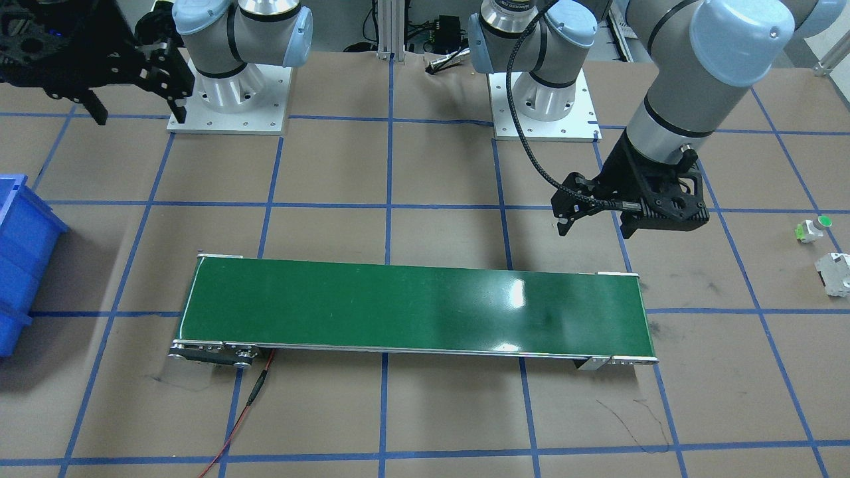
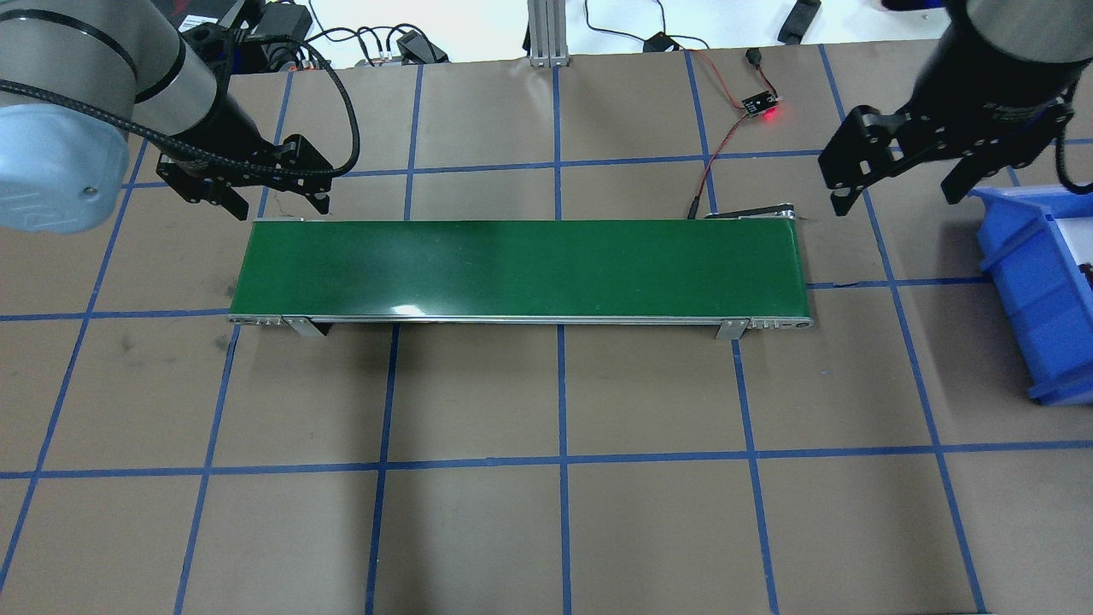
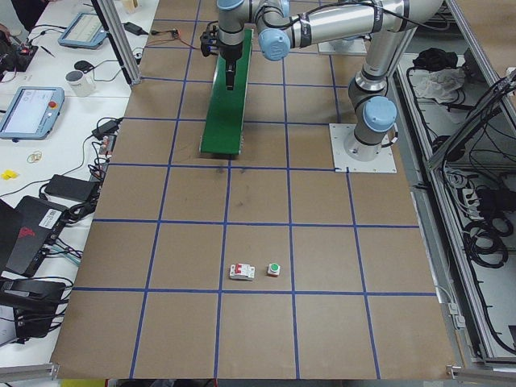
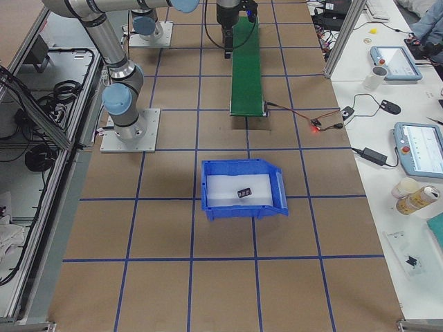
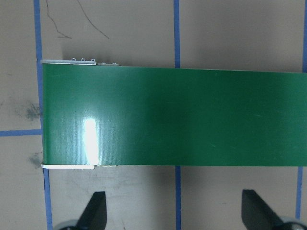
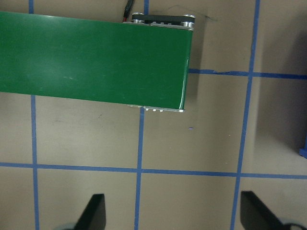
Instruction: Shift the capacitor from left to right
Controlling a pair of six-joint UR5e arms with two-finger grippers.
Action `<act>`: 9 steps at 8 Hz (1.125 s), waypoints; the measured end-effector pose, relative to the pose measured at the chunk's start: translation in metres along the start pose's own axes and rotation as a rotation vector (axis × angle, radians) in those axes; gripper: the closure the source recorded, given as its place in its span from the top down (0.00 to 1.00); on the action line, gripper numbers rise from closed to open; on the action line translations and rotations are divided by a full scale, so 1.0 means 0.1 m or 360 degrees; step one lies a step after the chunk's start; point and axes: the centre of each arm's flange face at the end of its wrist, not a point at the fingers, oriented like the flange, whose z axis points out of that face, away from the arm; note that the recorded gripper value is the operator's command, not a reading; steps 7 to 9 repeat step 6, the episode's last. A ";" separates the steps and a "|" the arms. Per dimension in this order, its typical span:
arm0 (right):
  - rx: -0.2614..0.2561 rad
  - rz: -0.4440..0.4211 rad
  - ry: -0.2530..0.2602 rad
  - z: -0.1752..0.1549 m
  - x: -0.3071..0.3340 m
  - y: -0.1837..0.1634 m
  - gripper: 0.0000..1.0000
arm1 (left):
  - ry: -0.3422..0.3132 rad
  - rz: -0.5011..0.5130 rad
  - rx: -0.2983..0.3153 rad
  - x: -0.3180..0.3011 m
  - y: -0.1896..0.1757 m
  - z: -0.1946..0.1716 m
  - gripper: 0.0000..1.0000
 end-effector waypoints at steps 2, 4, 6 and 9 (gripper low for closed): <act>-0.0023 -0.0021 -0.0002 0.11 -0.29 -0.05 1.00 | 0.0014 -0.0021 -0.0020 0.01 -0.01 0.05 1.00; 0.0003 -0.0025 0.0003 0.13 -0.34 -0.09 1.00 | -0.0005 -0.0024 -0.0036 0.01 0.05 0.01 1.00; 0.0026 -0.0026 0.0015 0.11 -0.34 -0.11 1.00 | -0.0007 -0.0059 -0.0063 0.01 0.04 0.07 1.00; 0.0026 -0.0026 0.0015 0.11 -0.34 -0.11 1.00 | -0.0007 -0.0059 -0.0063 0.01 0.04 0.07 1.00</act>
